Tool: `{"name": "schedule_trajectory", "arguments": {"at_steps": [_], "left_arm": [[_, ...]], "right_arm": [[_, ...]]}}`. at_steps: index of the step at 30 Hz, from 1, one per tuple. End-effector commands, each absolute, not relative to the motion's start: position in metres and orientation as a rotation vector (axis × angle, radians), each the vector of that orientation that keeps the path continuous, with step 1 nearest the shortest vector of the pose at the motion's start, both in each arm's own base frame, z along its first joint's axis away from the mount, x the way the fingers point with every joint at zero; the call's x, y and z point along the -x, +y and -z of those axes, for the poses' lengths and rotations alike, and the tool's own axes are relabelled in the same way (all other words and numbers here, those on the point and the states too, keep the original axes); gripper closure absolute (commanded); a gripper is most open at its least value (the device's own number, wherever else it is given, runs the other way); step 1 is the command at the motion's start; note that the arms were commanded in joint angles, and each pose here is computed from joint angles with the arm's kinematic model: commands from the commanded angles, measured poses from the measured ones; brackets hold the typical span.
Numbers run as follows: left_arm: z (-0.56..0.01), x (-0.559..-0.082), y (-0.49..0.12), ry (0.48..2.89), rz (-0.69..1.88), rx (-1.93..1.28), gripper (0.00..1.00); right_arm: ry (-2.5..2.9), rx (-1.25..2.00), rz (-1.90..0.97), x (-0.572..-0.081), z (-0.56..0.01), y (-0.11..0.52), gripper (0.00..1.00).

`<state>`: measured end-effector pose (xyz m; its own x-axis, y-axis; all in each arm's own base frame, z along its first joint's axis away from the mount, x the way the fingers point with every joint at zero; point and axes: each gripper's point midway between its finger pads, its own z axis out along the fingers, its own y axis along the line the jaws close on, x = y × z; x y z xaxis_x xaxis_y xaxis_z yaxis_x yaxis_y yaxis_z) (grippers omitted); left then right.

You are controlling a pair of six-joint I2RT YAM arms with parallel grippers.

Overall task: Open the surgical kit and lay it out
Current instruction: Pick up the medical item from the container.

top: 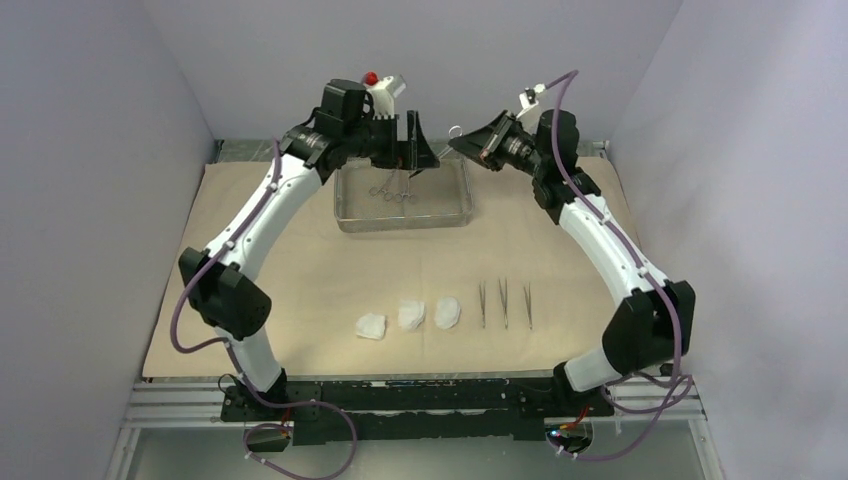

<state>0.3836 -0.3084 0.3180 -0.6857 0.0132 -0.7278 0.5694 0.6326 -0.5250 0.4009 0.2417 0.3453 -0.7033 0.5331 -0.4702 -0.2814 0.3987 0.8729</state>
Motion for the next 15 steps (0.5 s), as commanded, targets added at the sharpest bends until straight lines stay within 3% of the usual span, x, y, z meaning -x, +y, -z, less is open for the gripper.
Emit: {"name": "schedule_trajectory", "arguments": {"at_steps": [1, 5, 10, 15], "left_arm": [[-0.391, -0.362, -0.321, 1.979, 1.271, -0.350, 0.04], [-0.417, -0.340, -0.332, 1.925, 1.478, -0.344, 0.04], [-0.441, -0.323, -0.336, 1.833, 1.633, -0.368, 0.13], [-0.455, -0.309, -0.334, 1.810, 1.677, -0.415, 0.50]], "right_arm": [[1.554, -0.160, -1.412, -0.391, -0.424, 0.226, 1.00], [1.433, -0.188, -1.425, -0.381, -0.443, 0.216, 1.00], [1.333, -0.149, -1.516, -0.367, -0.466, 0.217, 1.00], [1.324, -0.127, -1.562, -0.360, -0.472, 0.220, 1.00]]}}
